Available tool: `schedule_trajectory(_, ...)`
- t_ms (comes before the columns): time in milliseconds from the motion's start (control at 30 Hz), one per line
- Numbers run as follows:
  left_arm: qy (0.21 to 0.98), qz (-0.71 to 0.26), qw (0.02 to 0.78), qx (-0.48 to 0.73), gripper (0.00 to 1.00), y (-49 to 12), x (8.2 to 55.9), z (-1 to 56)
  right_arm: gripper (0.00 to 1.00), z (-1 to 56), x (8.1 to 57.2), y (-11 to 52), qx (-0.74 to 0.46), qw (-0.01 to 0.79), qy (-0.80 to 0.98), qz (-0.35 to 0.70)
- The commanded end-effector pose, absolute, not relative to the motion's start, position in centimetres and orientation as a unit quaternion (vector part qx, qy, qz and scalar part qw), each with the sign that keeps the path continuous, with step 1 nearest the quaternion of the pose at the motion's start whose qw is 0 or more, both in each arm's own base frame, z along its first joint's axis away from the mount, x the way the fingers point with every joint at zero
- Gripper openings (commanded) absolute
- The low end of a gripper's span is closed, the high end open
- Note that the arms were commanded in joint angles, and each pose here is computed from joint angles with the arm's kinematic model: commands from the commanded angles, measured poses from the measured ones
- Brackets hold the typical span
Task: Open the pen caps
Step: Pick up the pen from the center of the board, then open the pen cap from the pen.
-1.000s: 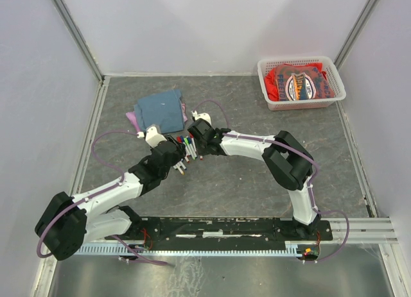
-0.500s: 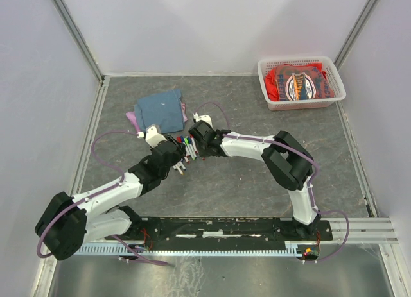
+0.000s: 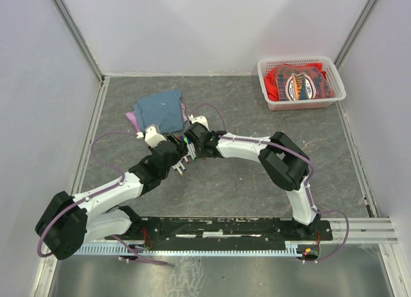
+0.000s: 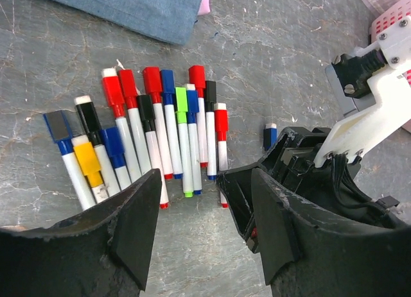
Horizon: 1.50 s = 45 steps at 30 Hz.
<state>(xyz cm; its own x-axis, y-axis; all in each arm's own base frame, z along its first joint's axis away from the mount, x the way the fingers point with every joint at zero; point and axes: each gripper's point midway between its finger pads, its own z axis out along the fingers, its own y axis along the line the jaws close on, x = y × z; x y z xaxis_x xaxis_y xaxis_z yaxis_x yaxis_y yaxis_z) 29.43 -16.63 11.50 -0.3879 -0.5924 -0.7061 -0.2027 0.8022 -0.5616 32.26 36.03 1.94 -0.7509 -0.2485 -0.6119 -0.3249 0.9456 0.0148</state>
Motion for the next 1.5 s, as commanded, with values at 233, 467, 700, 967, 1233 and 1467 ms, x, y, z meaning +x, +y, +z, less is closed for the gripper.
schedule_trajectory(233, 0.782, -0.220, 0.511, -0.280, 0.69, -16.5, 30.1, 12.8, 0.06, 0.5, 30.3, 34.0, -0.154, 0.298, 0.941, 0.049)
schedule_trajectory(467, 0.791, -0.249, 0.493, -0.264, 0.70, -18.1, 30.1, 12.6, 0.03, 2.5, 30.2, 33.6, -0.136, 0.323, 0.934, 0.069)
schedule_trajectory(700, 0.809, -0.290, 0.455, -0.233, 0.71, -20.7, 30.8, 12.0, 0.03, 4.7, 29.4, 33.2, -0.123, 0.351, 0.921, 0.113)
schedule_trajectory(967, 0.814, -0.358, 0.402, -0.218, 0.71, -23.9, 31.4, 11.0, 0.02, 6.6, 27.9, 33.2, -0.128, 0.358, 0.910, 0.165)
schedule_trajectory(1233, 0.808, -0.403, 0.379, -0.202, 0.70, -25.9, 31.8, 11.4, 0.01, 7.8, 26.5, 34.1, -0.129, 0.358, 0.896, 0.229)
schedule_trajectory(1467, 0.808, -0.410, 0.370, -0.205, 0.69, -26.0, 31.9, 11.1, 0.01, 9.5, 25.9, 34.6, -0.130, 0.363, 0.884, 0.265)
